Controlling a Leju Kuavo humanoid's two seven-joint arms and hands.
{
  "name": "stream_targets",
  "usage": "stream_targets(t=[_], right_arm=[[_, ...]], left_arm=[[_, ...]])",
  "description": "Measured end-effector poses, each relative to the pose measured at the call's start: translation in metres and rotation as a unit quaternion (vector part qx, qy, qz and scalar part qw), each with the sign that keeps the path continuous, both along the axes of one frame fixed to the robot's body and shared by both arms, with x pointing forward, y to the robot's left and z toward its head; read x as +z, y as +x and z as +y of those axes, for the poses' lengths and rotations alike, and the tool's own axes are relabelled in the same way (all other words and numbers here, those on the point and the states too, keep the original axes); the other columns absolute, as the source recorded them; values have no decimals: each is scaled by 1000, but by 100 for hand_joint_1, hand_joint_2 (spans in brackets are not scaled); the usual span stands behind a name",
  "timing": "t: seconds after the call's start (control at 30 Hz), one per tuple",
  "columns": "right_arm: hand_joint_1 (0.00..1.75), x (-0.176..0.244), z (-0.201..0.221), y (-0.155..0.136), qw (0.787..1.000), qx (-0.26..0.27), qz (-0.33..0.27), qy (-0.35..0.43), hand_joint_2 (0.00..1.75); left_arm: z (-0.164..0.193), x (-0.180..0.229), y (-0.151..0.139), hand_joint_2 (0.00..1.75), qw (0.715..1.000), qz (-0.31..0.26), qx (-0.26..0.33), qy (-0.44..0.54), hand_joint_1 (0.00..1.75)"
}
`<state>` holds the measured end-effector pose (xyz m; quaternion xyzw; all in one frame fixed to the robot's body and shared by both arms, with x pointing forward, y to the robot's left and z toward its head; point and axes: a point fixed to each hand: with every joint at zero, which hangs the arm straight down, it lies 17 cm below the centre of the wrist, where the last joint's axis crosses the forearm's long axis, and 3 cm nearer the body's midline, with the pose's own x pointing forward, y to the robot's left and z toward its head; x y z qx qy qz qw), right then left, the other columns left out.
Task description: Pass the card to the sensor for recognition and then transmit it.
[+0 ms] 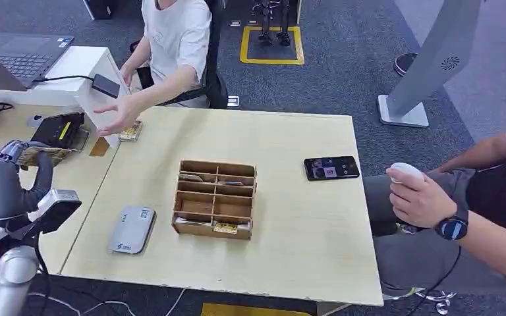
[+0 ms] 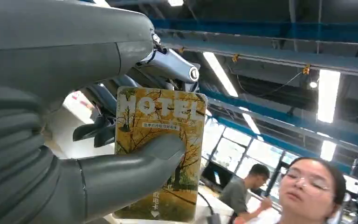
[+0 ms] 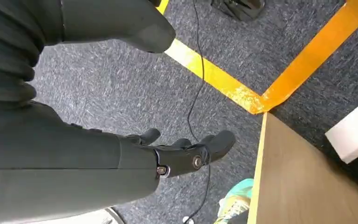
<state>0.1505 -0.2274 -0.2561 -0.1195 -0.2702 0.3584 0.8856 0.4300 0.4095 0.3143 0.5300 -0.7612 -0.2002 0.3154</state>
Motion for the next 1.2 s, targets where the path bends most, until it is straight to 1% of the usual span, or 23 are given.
stream_targets(t=[0.1,0.33,0.6,0.63,0.8,0.93,1.1,1.2], right_arm=[[0,0,0,0,1000,1,0,0,175],[0,0,-2,0,1000,-2,-1,0,175],[0,1,-6,2,1000,-10,-8,7,175],[0,1,-7,2,1000,-12,-8,7,175],[0,1,-13,2,1000,-21,-10,6,175],[0,0,-19,0,999,-30,-12,0,175],[0,-1,-21,-3,1000,-29,-4,-7,175],[0,-1,-21,-3,1000,-27,-5,-9,175]], left_arm=[[5,-4,3,175,1000,5,12,24,175],[9,-11,8,175,999,18,16,33,175],[-5,-4,26,175,999,17,6,35,175],[-9,-4,27,175,999,17,3,37,0],[-19,-3,40,175,999,23,-12,22,0],[-16,-10,50,175,999,48,-9,-23,0],[-10,-23,50,175,995,67,-14,-67,0],[-13,-36,48,175,992,89,-35,-84,0]])
